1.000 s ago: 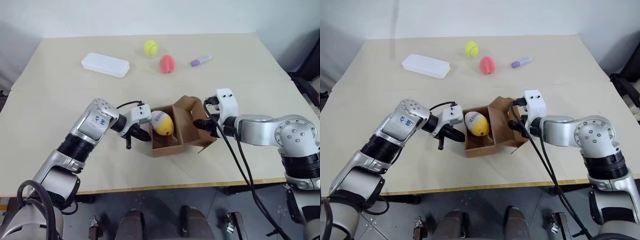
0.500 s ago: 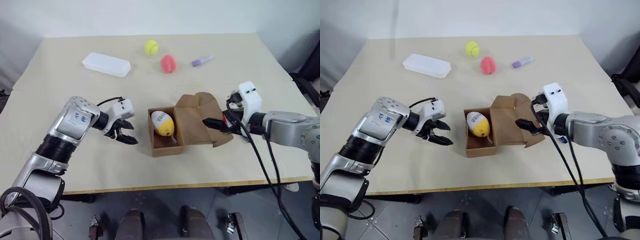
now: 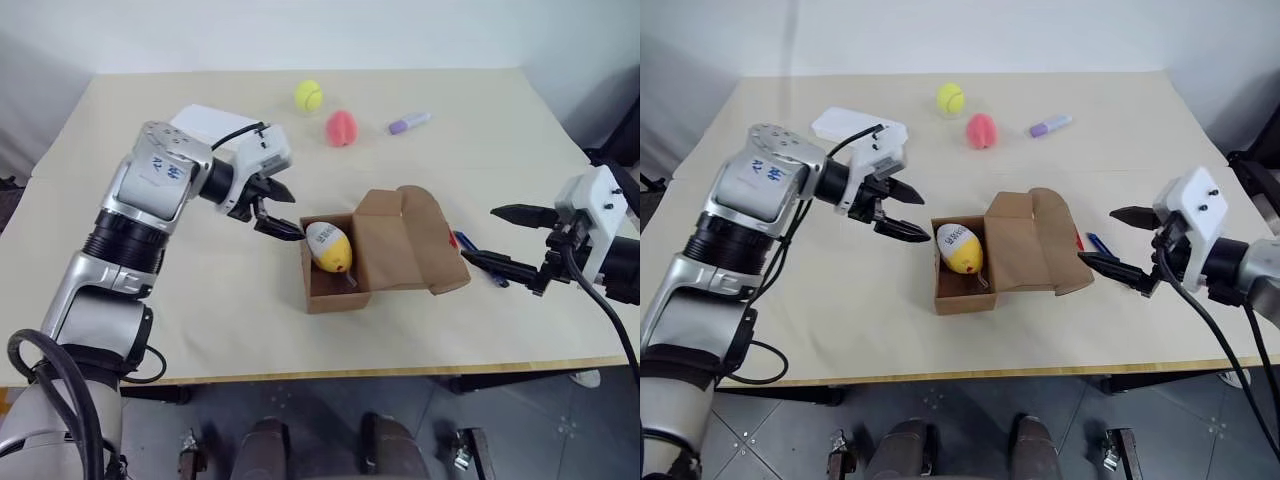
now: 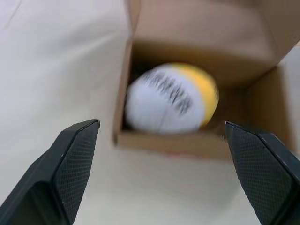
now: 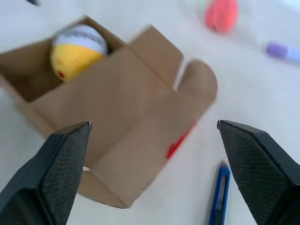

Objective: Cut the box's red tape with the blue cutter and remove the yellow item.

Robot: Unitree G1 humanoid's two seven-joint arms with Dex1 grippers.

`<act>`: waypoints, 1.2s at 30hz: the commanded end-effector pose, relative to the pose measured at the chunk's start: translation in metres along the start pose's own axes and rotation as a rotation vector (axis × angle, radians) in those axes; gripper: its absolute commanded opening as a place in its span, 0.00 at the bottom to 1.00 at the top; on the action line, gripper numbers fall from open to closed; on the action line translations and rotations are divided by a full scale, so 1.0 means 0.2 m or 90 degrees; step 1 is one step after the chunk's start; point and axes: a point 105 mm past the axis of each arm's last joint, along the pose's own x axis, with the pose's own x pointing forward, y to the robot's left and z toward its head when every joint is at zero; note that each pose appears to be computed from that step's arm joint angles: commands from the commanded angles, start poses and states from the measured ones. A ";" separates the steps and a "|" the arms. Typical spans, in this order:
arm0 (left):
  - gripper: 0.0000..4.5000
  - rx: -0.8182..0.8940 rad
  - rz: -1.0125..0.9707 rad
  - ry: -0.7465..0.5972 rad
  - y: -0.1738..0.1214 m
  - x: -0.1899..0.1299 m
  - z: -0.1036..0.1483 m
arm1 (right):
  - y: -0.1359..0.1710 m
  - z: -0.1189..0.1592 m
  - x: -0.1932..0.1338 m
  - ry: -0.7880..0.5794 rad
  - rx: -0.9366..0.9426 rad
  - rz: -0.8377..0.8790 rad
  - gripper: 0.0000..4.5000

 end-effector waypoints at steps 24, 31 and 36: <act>0.13 0.170 -0.034 0.062 0.02 0.29 -0.03 | 0.20 0.05 -0.08 -0.089 -0.053 -0.049 1.00; 0.01 0.139 0.012 -0.026 0.03 0.18 0.14 | 0.23 0.07 -0.08 -0.178 -0.028 0.022 1.00; 0.01 0.097 0.053 -0.106 0.05 0.08 0.29 | 0.21 0.07 -0.08 -0.187 -0.030 0.053 1.00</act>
